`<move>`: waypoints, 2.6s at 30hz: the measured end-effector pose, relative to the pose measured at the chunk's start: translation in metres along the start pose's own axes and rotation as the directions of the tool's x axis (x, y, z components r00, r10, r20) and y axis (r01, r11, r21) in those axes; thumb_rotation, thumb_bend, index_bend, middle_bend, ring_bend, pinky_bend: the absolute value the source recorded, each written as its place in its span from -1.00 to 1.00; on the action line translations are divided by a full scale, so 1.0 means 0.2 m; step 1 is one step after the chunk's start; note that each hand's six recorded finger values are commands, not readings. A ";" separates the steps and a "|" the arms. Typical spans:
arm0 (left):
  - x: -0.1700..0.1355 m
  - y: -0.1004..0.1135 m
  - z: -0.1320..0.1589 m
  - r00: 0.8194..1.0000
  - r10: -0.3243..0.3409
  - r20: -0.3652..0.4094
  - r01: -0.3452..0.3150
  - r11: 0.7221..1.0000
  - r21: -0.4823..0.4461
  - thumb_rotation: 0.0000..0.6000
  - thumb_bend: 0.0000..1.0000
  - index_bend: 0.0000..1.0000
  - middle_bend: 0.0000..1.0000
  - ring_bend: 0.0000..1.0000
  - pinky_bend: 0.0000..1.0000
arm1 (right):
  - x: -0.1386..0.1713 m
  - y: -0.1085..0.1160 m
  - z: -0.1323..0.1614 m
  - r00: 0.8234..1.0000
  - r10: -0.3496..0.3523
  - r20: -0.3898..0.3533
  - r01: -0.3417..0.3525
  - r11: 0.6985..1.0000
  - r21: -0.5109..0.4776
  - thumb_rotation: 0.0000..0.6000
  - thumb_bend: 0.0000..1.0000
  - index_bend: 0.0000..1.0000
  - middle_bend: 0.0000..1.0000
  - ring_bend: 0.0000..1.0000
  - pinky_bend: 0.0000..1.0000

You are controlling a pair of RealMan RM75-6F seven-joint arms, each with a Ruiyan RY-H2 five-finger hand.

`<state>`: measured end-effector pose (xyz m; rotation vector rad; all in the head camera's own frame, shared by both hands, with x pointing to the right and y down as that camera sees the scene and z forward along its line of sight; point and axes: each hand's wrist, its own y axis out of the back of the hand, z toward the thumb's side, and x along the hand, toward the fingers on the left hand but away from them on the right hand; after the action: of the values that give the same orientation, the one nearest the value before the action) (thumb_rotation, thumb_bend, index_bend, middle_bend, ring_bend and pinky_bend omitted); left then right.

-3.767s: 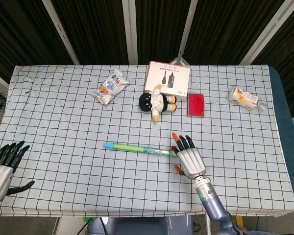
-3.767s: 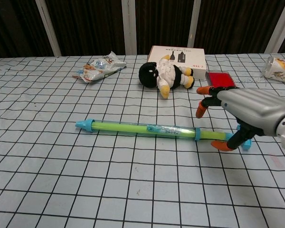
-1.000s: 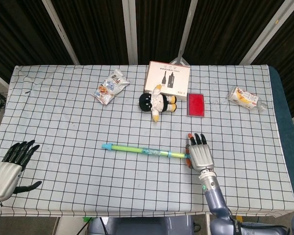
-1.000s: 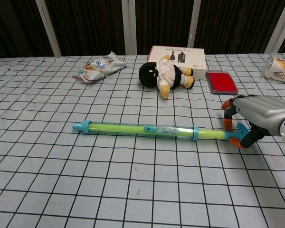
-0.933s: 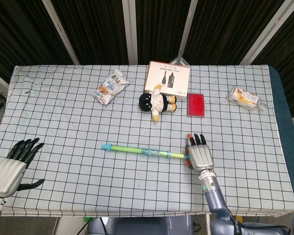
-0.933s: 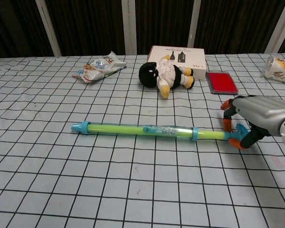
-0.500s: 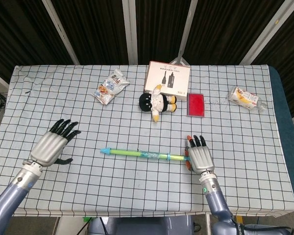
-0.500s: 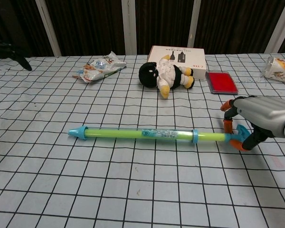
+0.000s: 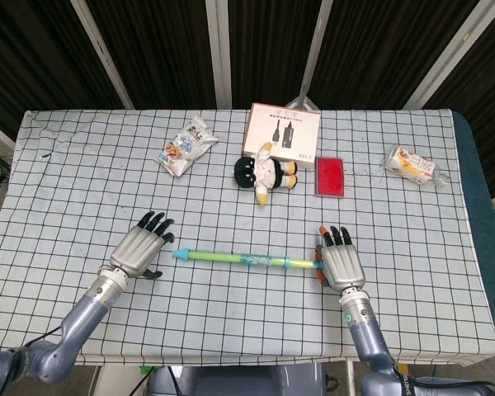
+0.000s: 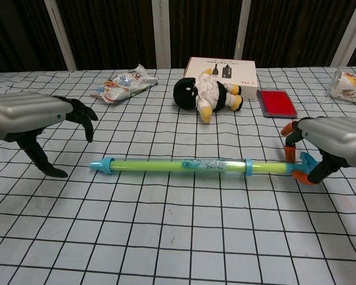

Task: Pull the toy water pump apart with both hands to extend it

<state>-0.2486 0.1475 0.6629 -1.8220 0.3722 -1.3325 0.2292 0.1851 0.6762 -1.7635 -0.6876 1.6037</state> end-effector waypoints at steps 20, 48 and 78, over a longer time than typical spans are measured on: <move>0.16 -0.06 0.20 1.000 -0.004 -0.029 0.002 0.999 -0.050 1.00 -0.20 -0.22 -0.77 -1.00 -1.00 | 0.02 0.01 0.02 1.000 0.001 -0.011 -0.001 1.000 -0.005 1.00 0.01 0.26 -0.70 -1.00 -1.00; 0.22 -0.10 0.27 0.998 -0.003 -0.064 -0.001 0.999 -0.048 1.00 0.06 0.06 -0.69 -1.00 -1.00 | 0.02 0.02 0.00 1.000 0.008 -0.006 -0.008 1.000 -0.025 1.00 0.01 0.26 -0.70 -1.00 -1.00; 0.02 0.03 0.00 0.990 0.049 -0.129 -0.056 0.997 -0.051 1.00 0.15 0.16 -0.66 -1.00 -1.00 | 0.10 0.12 -0.06 1.000 -0.028 -0.001 0.028 0.999 -0.035 1.00 0.01 0.26 -0.69 -1.00 -1.00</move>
<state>-0.2464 0.1413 0.6607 -1.7643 0.5262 -1.4182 0.2430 0.1832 0.6460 -1.7721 -0.7403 1.5802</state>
